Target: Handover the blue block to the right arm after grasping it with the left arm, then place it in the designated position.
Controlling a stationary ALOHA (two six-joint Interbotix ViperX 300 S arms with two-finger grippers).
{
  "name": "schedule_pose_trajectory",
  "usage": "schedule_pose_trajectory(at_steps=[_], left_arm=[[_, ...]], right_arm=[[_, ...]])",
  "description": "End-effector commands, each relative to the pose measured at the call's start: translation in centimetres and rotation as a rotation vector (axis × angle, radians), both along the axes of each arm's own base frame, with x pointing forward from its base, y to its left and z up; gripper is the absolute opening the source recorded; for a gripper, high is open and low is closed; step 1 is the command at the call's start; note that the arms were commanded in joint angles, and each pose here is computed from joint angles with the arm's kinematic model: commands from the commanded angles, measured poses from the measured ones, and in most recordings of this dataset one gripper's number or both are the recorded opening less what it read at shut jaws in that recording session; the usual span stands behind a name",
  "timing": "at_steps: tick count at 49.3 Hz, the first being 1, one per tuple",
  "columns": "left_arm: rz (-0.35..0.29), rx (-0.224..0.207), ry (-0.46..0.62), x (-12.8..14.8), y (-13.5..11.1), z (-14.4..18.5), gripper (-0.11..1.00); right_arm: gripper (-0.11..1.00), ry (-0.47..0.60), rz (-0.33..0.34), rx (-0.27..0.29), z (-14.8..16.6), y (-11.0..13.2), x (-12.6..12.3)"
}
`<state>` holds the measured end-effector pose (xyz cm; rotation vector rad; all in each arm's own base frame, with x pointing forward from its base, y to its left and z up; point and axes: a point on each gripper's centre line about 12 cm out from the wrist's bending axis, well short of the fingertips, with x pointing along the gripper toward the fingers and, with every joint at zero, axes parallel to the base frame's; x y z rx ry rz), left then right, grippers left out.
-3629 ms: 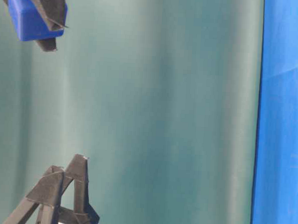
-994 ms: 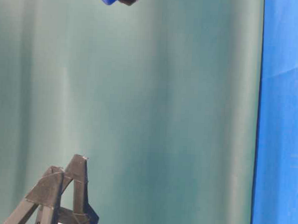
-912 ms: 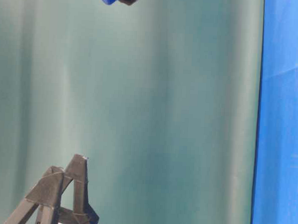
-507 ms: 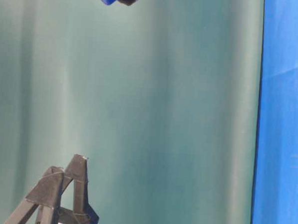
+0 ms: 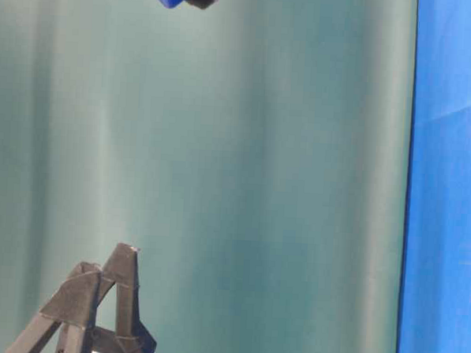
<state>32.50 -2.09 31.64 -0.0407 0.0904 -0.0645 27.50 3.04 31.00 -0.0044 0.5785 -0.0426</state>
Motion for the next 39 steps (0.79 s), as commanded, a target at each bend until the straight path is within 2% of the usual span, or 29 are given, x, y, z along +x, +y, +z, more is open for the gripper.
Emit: schedule_pose_trajectory(at_steps=[1,14,27,33,39], left_arm=[[-0.002,-0.001,-0.034,-0.1,0.0,1.0,0.93],[-0.002,0.001,-0.035,-0.1,0.0,1.1,0.93],[-0.002,-0.001,-0.035,-0.1,0.0,1.1,0.93],[-0.002,-0.001,-0.032,-0.1,0.0,1.0,0.93],[-0.002,-0.001,-0.032,-0.1,0.0,1.0,0.93]], right_arm=[[0.45,-0.028,0.003,0.004,0.9,0.1,0.2],[0.45,-0.010,0.005,0.001,0.4,0.2,0.5],[0.45,0.042,0.030,-0.001,-2.4,0.9,2.5],[0.45,0.039,0.060,0.012,-3.9,1.5,3.8],[0.45,0.043,0.074,0.049,-5.8,2.2,5.2]])
